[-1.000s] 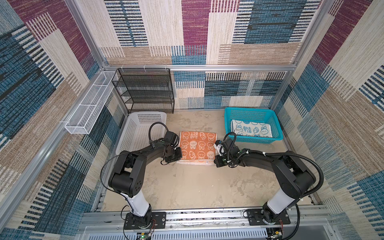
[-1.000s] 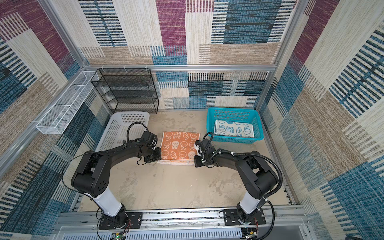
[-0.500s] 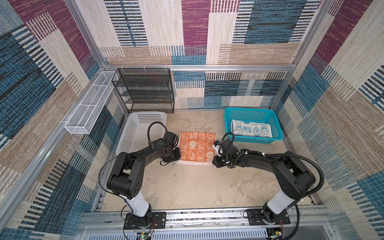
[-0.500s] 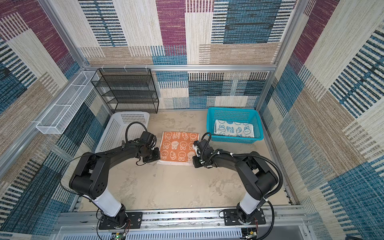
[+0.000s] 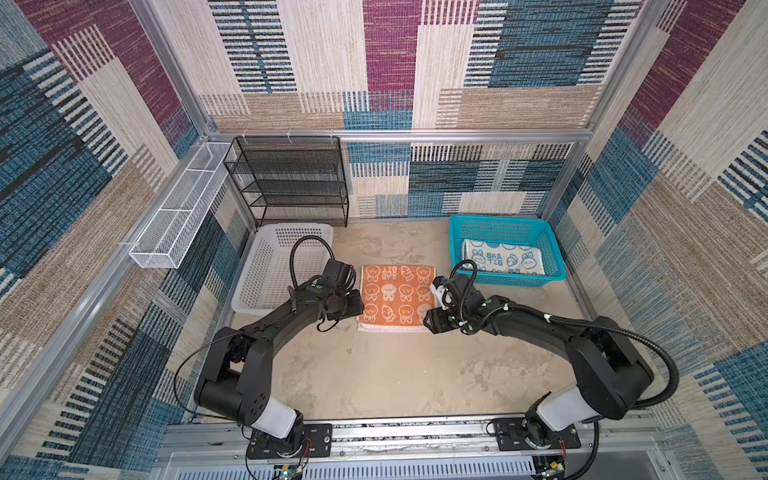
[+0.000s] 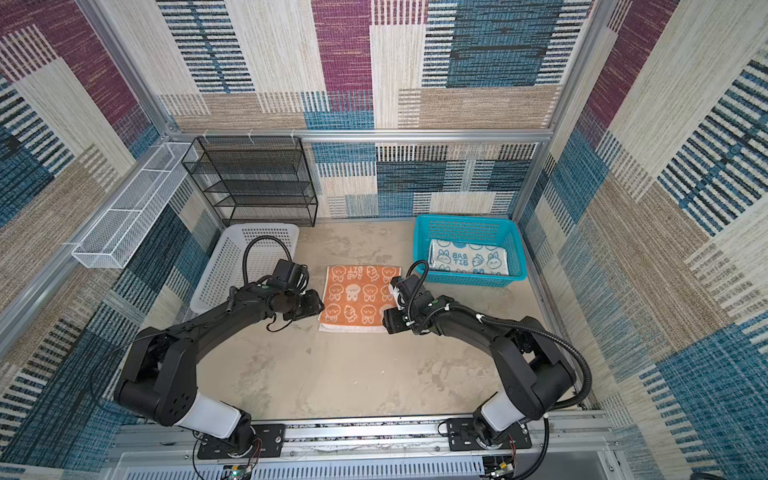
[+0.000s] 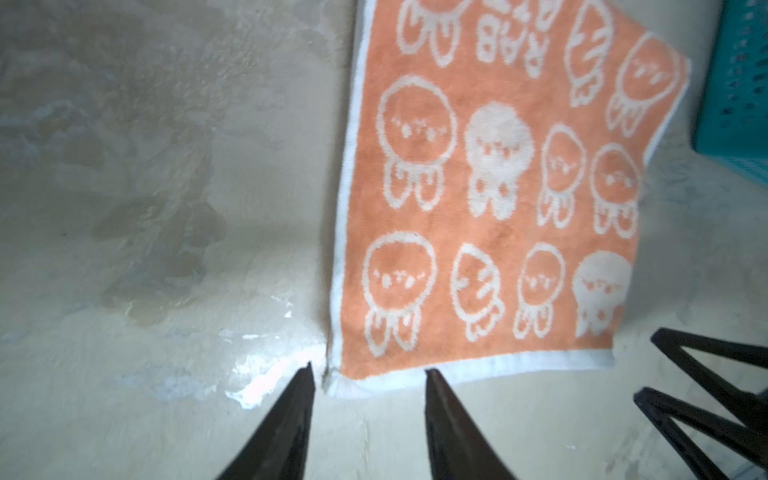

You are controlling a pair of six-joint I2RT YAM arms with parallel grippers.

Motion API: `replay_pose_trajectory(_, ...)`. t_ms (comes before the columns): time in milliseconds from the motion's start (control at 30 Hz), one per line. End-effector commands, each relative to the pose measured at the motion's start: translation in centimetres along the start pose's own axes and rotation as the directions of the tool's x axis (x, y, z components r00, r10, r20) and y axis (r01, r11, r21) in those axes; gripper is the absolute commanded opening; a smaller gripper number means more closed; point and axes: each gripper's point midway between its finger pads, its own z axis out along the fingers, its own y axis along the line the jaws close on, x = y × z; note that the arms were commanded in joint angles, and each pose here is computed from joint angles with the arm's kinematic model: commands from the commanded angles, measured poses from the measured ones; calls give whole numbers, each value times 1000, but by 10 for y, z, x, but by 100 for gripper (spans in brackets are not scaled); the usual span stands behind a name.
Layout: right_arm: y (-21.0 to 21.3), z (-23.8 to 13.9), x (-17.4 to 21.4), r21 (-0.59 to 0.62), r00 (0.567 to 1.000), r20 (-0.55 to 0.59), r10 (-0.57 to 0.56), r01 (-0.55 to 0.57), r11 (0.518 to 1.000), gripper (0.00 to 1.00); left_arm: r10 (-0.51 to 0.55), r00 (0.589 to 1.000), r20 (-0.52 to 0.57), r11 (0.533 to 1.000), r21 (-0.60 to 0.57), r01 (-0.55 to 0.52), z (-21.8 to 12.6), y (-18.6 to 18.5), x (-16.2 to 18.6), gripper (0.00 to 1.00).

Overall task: Fold and stack the towels
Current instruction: 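Open both grippers and release the folded orange towel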

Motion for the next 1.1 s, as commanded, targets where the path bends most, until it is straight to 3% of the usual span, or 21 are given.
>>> replay_pose_trajectory(0,14,-15,-16,-53,998,57,-2,5,999,85,17,995,97,998,50,-22,-16,-16,-15,87)
replay_pose_trajectory(67,25,-19,-22,-115,997,82,3,6,993,95,6,991,136,995,94,-19,-20,-23,-21,99)
replay_pose_trajectory(167,37,-13,-24,-193,996,89,25,-7,981,99,-50,990,131,983,184,25,-12,-35,-21,99)
replay_pose_trajectory(367,51,6,-7,-325,997,47,60,-42,945,99,-131,991,-10,949,287,129,22,-51,-8,99)
replay_pose_trajectory(767,27,37,41,-257,996,-66,65,-80,963,99,-140,983,-123,965,207,163,62,-25,35,99)
replay_pose_trajectory(1067,13,35,61,-188,992,-109,60,-80,979,99,-100,989,-105,990,89,110,40,1,52,99)
